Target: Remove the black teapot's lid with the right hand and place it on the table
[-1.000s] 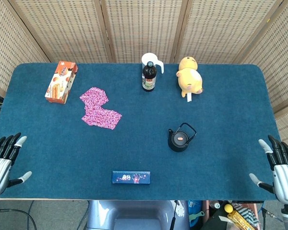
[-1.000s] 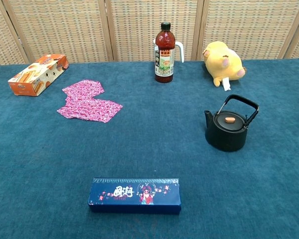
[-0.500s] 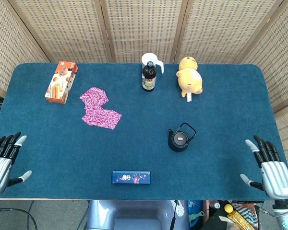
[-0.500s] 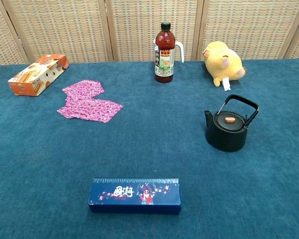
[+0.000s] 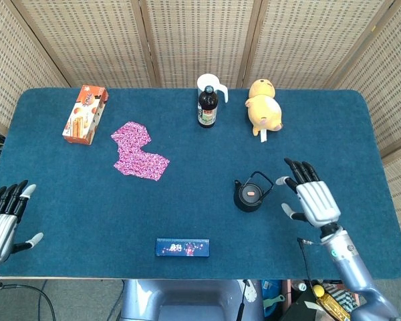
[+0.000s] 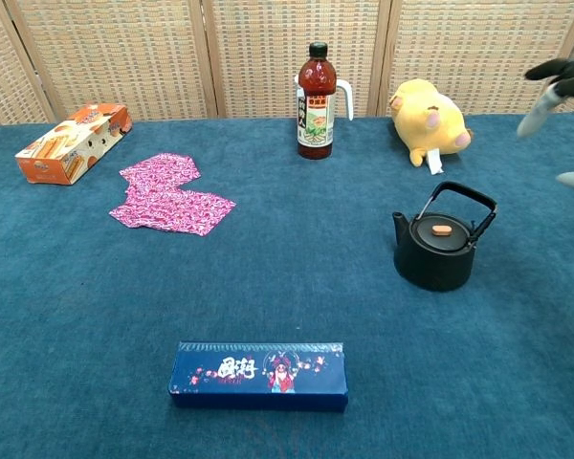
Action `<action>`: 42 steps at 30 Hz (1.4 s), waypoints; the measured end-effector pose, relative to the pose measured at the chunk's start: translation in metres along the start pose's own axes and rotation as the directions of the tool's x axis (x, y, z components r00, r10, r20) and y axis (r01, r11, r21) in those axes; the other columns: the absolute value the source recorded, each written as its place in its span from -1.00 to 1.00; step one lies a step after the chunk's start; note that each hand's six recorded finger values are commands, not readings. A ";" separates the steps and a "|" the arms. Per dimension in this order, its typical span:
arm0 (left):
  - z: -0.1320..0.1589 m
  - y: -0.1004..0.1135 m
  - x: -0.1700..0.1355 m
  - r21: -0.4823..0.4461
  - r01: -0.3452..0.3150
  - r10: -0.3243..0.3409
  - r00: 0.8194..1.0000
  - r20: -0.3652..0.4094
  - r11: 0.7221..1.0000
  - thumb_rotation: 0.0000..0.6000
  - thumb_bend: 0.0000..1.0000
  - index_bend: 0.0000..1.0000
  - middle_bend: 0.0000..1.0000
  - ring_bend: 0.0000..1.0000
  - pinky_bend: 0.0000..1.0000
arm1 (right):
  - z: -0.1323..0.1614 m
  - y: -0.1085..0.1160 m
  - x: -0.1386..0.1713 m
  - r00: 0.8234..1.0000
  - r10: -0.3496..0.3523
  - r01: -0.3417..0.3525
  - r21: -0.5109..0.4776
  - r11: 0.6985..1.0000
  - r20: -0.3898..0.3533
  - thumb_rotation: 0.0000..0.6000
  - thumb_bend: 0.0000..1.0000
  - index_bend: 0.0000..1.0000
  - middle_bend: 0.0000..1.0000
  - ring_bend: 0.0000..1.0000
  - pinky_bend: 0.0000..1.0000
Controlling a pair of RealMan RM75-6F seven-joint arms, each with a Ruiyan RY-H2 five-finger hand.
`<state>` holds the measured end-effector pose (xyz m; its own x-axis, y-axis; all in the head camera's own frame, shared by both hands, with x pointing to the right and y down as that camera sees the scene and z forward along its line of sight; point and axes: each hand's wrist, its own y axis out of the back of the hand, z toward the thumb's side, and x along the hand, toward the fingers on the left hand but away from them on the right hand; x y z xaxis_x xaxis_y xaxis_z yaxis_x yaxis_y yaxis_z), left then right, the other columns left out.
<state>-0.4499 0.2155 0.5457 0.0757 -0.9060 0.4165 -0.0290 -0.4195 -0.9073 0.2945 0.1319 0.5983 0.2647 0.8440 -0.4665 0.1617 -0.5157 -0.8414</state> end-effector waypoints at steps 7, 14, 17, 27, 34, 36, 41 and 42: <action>-0.005 0.003 0.001 -0.010 -0.005 0.005 1.000 -0.014 1.000 1.00 -0.67 -1.00 -1.00 -1.00 -1.00 | 0.012 -0.030 -0.033 0.991 0.101 -0.101 -0.004 0.995 0.083 1.00 -0.02 -0.11 -1.00 -1.00 -1.00; -0.006 0.004 0.001 -0.015 -0.006 0.006 1.000 -0.016 1.000 1.00 -0.67 -1.00 -1.00 -1.00 -1.00 | 0.031 -0.053 -0.049 0.980 0.159 -0.162 0.008 0.987 0.123 1.00 -0.02 -0.01 -1.00 -1.00 -1.00; -0.007 0.003 0.001 -0.015 -0.002 0.002 1.000 -0.018 1.000 1.00 -0.67 -1.00 -1.00 -1.00 -1.00 | 0.036 -0.060 -0.055 0.976 0.168 -0.169 -0.004 0.986 0.142 1.00 0.00 -0.01 -1.00 -1.00 -1.00; -0.008 0.005 0.001 -0.017 -0.009 0.008 1.000 -0.026 1.000 1.00 -0.67 -1.00 -1.00 -1.00 -1.00 | 0.048 -0.072 -0.069 0.967 0.186 -0.187 -0.009 0.982 0.177 1.00 0.04 -0.01 -1.00 -1.00 -1.00; -0.009 0.003 0.002 -0.016 -0.002 0.002 1.000 -0.026 1.000 1.00 -0.67 -1.00 -1.00 -1.00 -1.00 | 0.056 -0.079 -0.075 0.962 0.196 -0.196 -0.019 0.980 0.191 1.00 0.06 -0.01 -1.00 -1.00 -1.00; -0.009 0.004 0.002 -0.018 -0.004 0.004 1.000 -0.028 1.000 1.00 -0.67 -1.00 -1.00 -1.00 -1.00 | 0.056 -0.081 -0.076 0.960 0.199 -0.200 -0.017 0.980 0.198 1.00 0.06 -0.01 -1.00 -1.00 -1.00; -0.011 0.005 0.001 -0.022 -0.006 0.006 0.999 -0.032 1.000 1.00 -0.67 -1.00 -1.00 -1.00 -1.00 | 0.054 -0.085 -0.077 0.954 0.210 -0.211 -0.014 0.977 0.214 1.00 0.06 -0.01 -1.00 -1.00 -1.00; -0.011 0.005 0.001 -0.022 -0.006 0.005 0.999 -0.032 1.000 1.00 -0.67 -1.00 -1.00 -1.00 -1.00 | 0.053 -0.085 -0.077 0.954 0.209 -0.212 -0.013 0.977 0.216 1.00 0.06 -0.01 -1.00 -1.00 -1.00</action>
<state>-0.4611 0.2118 0.5424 0.0433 -0.9095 0.4135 -0.0517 -0.4154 -0.9082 0.2099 0.1189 0.6910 0.0806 0.7287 -0.6800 0.1140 -0.6845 -0.7200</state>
